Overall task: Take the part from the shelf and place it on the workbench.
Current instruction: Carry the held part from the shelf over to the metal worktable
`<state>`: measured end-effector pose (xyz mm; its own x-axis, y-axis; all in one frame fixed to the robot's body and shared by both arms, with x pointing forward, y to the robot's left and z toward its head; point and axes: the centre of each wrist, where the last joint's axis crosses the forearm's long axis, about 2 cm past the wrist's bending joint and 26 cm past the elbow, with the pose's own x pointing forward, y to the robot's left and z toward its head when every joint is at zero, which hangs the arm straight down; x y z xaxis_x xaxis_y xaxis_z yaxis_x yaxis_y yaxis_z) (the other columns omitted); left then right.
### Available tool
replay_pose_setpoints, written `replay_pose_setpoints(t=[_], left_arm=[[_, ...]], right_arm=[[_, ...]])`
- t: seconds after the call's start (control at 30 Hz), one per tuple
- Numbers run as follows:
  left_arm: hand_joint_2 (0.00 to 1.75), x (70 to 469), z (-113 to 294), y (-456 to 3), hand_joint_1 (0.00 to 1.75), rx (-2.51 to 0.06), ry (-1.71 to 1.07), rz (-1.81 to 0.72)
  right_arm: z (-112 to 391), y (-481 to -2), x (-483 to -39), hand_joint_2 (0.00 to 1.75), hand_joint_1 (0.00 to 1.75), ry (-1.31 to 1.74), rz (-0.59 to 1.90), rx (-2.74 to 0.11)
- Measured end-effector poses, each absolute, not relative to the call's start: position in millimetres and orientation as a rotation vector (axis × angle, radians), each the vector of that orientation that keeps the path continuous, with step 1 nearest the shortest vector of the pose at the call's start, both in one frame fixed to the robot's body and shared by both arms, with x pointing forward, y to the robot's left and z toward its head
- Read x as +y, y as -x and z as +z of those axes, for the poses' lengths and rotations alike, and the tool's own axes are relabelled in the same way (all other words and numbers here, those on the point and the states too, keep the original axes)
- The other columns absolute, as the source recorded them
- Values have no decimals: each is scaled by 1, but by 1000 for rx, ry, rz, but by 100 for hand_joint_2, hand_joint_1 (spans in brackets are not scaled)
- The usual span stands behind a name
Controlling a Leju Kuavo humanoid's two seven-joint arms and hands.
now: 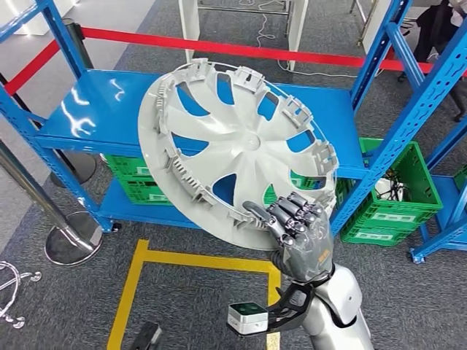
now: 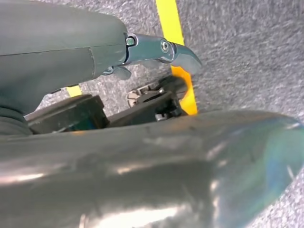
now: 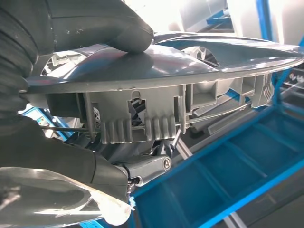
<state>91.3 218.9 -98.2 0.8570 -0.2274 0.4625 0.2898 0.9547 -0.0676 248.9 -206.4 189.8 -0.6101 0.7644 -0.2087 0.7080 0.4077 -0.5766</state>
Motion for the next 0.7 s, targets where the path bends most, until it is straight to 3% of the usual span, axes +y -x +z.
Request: replay_pose_setpoints(t=[0.7], left_arm=[[0, 217, -98, -91, 0, -469, 142, -275]], right_arm=[[187, -246, -205, 175, 175, 1339, 980, -2549]])
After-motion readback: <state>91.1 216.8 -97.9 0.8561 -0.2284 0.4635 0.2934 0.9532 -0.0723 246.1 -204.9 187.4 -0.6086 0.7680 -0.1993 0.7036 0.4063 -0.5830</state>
